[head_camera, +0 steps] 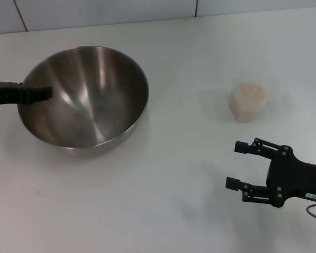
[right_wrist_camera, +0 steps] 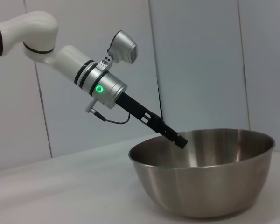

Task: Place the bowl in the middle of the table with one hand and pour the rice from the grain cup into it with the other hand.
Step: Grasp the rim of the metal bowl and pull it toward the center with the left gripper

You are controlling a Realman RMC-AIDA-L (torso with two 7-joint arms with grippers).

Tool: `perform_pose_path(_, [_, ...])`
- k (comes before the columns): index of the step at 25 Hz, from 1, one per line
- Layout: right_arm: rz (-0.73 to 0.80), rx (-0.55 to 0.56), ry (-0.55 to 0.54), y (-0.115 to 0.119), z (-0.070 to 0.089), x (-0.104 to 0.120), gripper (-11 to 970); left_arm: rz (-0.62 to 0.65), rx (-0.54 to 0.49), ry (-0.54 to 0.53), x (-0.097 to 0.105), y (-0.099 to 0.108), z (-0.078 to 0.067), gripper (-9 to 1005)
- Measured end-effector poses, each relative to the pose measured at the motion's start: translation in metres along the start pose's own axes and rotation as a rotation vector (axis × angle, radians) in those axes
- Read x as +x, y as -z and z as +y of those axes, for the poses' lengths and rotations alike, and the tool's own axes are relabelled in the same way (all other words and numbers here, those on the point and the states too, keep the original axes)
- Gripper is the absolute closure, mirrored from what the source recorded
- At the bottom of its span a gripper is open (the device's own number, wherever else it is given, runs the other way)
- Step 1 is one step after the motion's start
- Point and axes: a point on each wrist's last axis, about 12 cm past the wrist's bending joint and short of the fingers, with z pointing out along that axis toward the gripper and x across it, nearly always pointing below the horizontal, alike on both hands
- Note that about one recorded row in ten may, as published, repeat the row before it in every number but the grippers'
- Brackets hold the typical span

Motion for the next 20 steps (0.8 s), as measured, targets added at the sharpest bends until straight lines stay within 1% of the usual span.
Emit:
perform_pose_path(5, [0.002, 0.001, -0.001, 0.0, 0.0, 0.0, 141, 0.01, 0.005, -0.001, -0.001, -0.002, -0.001, 388])
perform_pose_path(10, [0.003, 0.002, -0.002, 0.0, 0.0, 0.0, 140, 0.011, 0.013, -0.004, -0.003, -0.004, -0.002, 613])
perform_pose_path(14, [0.003, 0.002, -0.002, 0.001, 0.0, 0.001, 140, 0.016, 0.034, -0.008, -0.008, -0.006, -0.005, 825])
perform_pose_path(20, [0.011, 0.005, -0.003, 0.001, 0.0, 0.001, 141, 0.023, 0.073, 0.019, -0.016, -0.009, -0.003, 932])
